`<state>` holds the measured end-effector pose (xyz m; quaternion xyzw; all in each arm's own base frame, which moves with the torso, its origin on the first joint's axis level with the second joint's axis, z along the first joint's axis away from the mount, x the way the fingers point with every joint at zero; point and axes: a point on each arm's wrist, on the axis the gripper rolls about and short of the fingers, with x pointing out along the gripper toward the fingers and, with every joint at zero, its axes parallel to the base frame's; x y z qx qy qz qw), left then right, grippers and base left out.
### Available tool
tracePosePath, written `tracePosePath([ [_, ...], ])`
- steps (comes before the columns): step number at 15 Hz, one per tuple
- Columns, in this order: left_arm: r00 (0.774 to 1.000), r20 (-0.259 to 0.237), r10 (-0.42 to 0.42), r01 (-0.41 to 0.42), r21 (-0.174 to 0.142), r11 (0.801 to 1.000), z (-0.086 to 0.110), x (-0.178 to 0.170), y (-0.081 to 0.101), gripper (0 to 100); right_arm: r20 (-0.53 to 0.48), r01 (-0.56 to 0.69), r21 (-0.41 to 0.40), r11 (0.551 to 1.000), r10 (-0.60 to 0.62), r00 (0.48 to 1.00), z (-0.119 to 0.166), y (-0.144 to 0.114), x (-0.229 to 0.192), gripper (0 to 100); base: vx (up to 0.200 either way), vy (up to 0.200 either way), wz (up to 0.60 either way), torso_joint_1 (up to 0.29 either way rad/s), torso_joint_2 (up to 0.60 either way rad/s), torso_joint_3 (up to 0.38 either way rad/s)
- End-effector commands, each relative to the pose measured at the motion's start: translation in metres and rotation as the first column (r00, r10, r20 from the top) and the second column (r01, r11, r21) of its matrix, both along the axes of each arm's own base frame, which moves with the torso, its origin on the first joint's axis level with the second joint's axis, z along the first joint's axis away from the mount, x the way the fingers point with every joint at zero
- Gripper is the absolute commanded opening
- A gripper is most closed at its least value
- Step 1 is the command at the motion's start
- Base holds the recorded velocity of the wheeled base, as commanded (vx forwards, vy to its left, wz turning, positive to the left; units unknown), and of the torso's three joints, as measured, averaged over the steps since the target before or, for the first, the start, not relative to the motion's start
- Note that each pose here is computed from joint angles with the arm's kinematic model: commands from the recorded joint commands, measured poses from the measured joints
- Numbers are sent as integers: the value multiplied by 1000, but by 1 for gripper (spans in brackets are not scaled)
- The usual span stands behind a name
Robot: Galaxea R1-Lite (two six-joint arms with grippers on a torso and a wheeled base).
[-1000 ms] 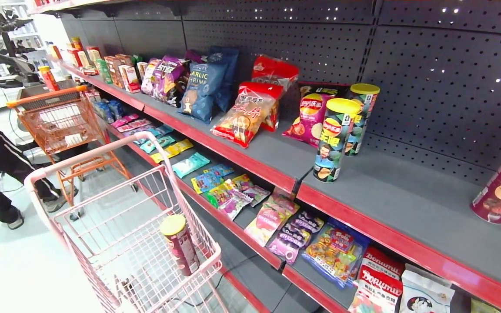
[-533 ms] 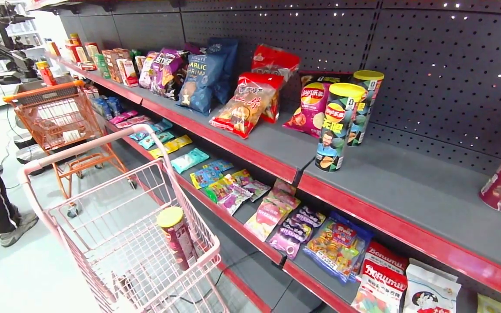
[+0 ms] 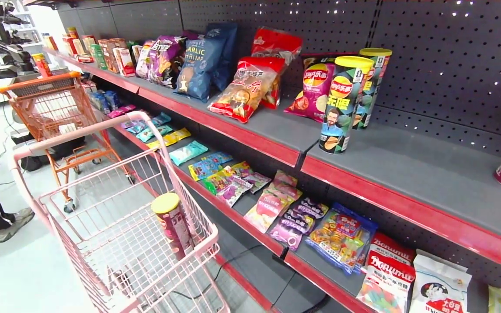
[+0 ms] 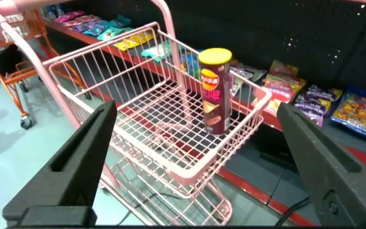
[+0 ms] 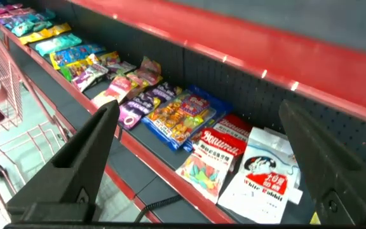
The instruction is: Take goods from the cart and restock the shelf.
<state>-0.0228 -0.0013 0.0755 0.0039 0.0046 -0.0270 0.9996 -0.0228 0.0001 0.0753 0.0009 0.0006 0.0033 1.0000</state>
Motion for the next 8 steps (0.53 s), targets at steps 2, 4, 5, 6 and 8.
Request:
tracePosePath([
  [2, 1000, 0, 0, 0, 0, 1000, 0, 0, 0, 100, 0, -1, 0, 1000, 1, 1000, 0, 0, 0, 100, 0, 0, 0, -200, 557, 339],
  [4, 1000, 0, 0, 0, 1, 1000, 0, 0, 0, 100, 0, -1, 0, 1000, 1, 1000, 0, 0, 0, 100, 0, 0, 0, -200, 544, 352],
  [5, 1000, 0, -1, 1, 1, 1000, 0, 0, 0, 100, 0, -1, 0, 1000, 1, 1000, 0, 0, 0, 100, 0, 0, 0, -188, 520, 334],
  [6, 1000, 28, -7, 7, 10, 1000, 8, -2, 0, 100, 0, -1, 0, 1000, 1, 1000, 0, 0, 0, 100, 0, 0, 0, -110, 295, 188],
  [8, 998, 61, 18, -9, -141, 990, 122, 15, 1, 100, 0, -1, 0, 1000, 1, 1000, 0, 0, 0, 100, 0, 0, 0, -41, 132, 93],
])
